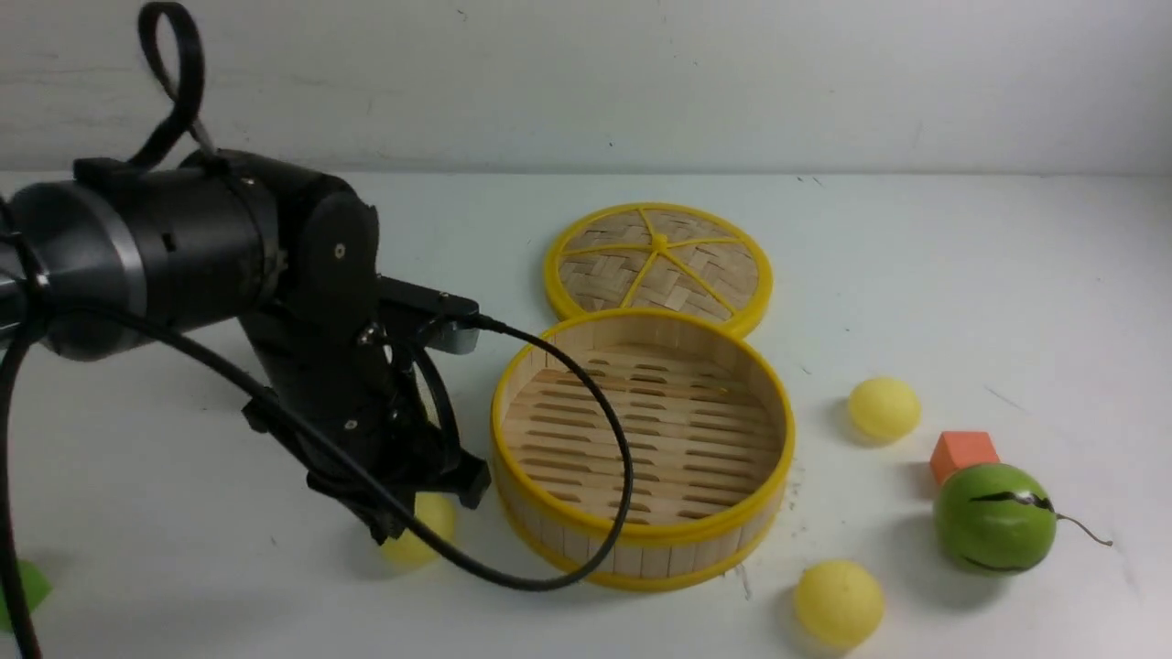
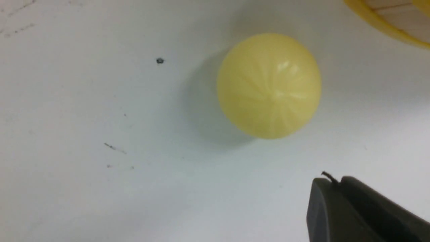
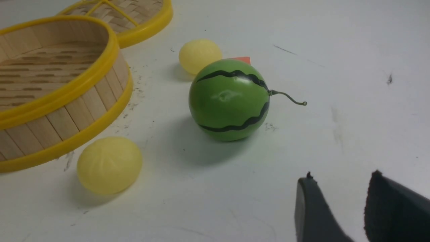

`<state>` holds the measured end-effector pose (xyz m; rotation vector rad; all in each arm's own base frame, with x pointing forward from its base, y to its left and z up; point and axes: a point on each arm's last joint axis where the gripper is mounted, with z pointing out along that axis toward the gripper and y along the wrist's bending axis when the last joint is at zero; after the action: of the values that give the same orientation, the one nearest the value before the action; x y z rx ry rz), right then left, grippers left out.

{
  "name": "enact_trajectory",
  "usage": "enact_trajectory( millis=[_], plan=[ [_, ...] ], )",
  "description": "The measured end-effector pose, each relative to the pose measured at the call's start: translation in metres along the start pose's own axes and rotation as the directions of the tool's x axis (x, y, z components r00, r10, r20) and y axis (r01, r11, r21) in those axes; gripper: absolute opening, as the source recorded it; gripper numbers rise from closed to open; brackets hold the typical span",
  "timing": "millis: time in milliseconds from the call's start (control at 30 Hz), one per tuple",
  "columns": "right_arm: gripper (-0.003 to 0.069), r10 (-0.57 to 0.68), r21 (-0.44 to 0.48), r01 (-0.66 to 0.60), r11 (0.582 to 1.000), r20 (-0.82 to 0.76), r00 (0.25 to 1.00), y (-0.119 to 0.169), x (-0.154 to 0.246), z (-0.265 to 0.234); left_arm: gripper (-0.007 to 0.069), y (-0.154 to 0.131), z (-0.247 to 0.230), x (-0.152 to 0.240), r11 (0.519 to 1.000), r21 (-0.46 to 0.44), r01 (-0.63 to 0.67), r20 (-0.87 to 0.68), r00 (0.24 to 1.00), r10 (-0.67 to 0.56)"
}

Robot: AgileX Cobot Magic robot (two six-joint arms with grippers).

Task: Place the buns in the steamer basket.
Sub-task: Use the left arm to grab a steamed stuffed bun

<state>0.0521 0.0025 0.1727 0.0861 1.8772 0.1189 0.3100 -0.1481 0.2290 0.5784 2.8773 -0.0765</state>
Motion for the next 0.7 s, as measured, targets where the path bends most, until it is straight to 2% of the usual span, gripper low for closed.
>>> enact_trajectory(
  millis=[233,400,700],
  plan=[
    [0.0239,0.000,0.000,0.000,1.000,0.000,1.000,0.000,0.000,0.000,0.0185,0.003,0.012,-0.013,0.999,-0.042,-0.033,0.081,0.996,0.037],
    [0.0239,0.000,0.000,0.000,1.000,0.000,1.000,0.000,0.000,0.000,0.0223,0.004,0.024,-0.016,0.998,-0.048,-0.040,0.076,0.996,0.044],
    [0.0241,0.000,0.000,0.000,1.000,0.000,1.000,0.000,0.000,0.000,0.0237,0.007,0.041,-0.019,0.993,-0.086,-0.077,0.060,0.995,0.082]
  ],
)
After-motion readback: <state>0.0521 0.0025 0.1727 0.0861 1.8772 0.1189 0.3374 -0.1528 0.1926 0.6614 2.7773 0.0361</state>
